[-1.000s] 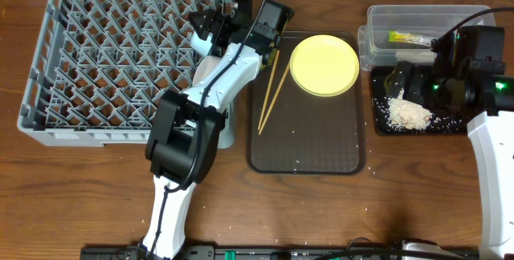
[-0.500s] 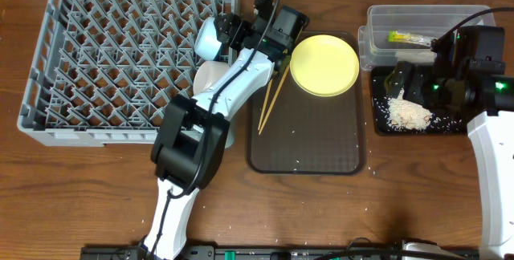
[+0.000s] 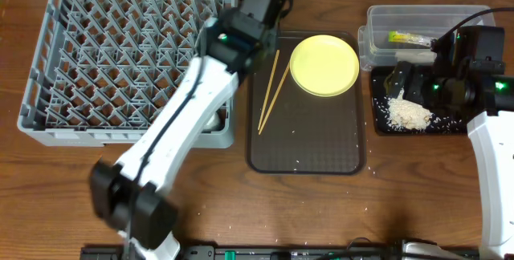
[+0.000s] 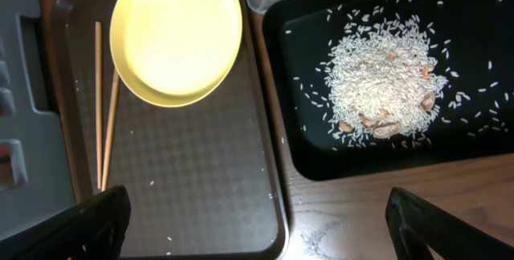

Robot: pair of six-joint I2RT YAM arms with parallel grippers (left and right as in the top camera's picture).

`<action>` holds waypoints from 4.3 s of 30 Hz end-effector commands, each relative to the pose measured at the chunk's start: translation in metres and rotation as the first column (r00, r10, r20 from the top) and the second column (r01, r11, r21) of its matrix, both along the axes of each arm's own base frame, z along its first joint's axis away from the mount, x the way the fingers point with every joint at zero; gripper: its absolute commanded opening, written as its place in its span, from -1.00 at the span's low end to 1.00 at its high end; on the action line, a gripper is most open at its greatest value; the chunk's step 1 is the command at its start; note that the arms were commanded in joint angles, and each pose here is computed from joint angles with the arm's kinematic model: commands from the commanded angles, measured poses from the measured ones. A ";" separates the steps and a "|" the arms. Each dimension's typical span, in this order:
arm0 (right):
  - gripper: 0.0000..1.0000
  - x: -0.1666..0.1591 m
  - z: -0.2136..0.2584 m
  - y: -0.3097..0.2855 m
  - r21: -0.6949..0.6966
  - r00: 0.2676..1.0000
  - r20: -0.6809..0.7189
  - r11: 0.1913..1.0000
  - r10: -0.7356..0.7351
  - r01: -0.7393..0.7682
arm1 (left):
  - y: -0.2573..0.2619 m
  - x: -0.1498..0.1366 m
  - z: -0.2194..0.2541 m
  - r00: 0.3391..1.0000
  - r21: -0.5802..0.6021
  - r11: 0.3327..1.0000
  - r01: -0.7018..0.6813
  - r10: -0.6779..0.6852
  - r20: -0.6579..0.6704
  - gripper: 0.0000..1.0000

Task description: Sort waste into correct bins and load items into the dishwasher

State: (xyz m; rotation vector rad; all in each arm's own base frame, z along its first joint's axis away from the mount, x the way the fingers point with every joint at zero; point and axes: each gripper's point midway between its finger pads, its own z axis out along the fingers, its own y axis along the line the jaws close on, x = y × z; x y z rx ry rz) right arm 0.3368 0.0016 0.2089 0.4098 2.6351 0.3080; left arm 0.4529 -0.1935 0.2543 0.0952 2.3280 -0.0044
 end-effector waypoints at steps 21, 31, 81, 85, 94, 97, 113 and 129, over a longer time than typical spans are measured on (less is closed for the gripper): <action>0.99 0.002 0.002 -0.003 0.002 1.000 0.003 1.000 -0.016 0.016 | -0.087 -0.035 -0.164 0.815 -0.338 0.831 -0.442 0.215 -0.538 0.25; 0.99 0.002 0.002 -0.003 0.002 1.000 0.004 1.000 -0.016 0.016 | -0.101 -0.020 -0.222 0.800 -0.327 0.821 -0.469 0.237 -0.552 0.12; 0.99 0.002 0.002 -0.003 0.002 1.000 0.004 1.000 -0.016 0.016 | -0.061 -0.091 -0.305 0.667 0.004 0.875 -0.483 0.371 -0.646 -0.45; 0.98 0.002 0.002 -0.003 0.002 1.000 0.004 1.000 -0.016 0.016 | -0.056 -0.096 -0.309 0.657 0.024 0.875 -0.483 0.381 -0.651 -0.85; 0.99 0.002 0.002 -0.003 0.002 1.000 0.004 1.000 -0.015 0.015 | -0.061 -0.089 -0.285 0.708 -0.018 0.906 -0.422 0.317 -0.631 -0.85; 0.99 0.002 0.002 -0.003 0.002 1.000 0.003 1.000 -0.016 0.016 | -0.063 -0.075 -0.246 0.785 -0.069 0.932 -0.355 0.257 -0.565 -0.85; 0.99 0.002 0.002 -0.003 0.002 1.000 0.004 1.000 -0.016 0.016 | -0.045 -0.055 -0.130 0.913 -0.190 0.956 -0.224 0.138 -0.384 -0.86; 0.99 0.002 0.002 -0.003 0.002 1.000 0.004 1.000 -0.016 0.016 | -0.061 -0.102 -0.183 0.773 -0.358 0.850 -0.388 0.089 -0.628 -0.11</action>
